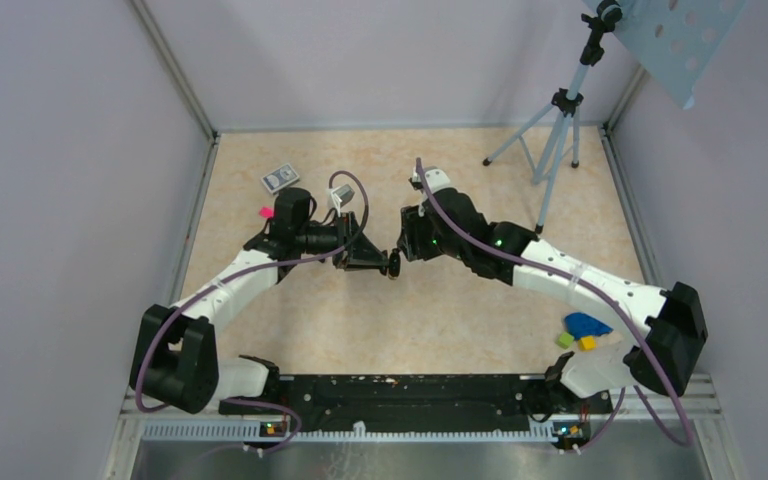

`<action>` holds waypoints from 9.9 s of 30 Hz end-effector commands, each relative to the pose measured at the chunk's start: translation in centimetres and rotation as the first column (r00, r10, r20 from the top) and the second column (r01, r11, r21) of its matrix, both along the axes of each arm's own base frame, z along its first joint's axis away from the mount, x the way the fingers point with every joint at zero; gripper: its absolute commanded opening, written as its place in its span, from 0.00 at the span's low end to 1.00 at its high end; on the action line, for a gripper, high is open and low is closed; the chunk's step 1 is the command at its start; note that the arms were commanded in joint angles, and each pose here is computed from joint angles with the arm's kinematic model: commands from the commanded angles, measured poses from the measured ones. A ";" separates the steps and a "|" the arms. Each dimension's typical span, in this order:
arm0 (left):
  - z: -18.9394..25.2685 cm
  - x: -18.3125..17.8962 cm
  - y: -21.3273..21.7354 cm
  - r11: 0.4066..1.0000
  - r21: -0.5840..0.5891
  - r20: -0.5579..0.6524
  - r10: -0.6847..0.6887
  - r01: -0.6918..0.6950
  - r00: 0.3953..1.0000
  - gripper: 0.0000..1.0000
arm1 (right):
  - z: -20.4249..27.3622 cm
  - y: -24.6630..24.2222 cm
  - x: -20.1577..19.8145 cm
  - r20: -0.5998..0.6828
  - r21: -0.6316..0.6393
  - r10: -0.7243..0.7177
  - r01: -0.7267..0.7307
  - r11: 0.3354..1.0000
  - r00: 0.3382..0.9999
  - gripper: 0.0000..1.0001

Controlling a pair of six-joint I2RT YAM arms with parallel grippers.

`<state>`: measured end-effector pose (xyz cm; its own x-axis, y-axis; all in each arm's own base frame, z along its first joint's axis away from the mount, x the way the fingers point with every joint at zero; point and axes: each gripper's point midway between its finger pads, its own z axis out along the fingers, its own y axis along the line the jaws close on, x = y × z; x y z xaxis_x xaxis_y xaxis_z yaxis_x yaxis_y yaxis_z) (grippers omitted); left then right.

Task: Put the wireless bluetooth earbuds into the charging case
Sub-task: Adjust the right earbud in the right side groove of the charging case, then pick up the right earbud from the right side groove of the charging case, then insert the right earbud into the right side groove of the charging case.

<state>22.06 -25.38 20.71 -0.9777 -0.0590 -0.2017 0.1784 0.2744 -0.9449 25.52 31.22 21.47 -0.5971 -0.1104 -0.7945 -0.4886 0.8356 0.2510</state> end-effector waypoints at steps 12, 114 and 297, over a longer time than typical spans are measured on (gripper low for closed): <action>1.7 0.5 -0.3 0.999 -0.033 0.079 -0.013 0.015 0.997 0.00 | -0.8 0.5 -1.2 -0.026 0.005 0.043 -0.043 0.999 0.999 0.43; 1.5 -1.0 -0.6 0.969 0.014 0.190 -0.244 0.245 0.951 0.00 | 3.9 3.0 -4.0 0.277 0.022 0.748 -0.782 0.623 0.604 0.11; 1.8 2.4 -2.8 0.920 -0.226 -0.075 0.311 -0.320 0.947 0.00 | -0.4 -0.3 -0.1 0.010 0.496 -0.259 0.220 0.840 0.966 0.11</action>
<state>23.55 -28.23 18.95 -0.9273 -0.3744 -0.0025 -0.0528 0.1374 -0.9891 26.10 30.63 19.85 -0.4835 0.4427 -0.7551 -0.3109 0.7196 0.6210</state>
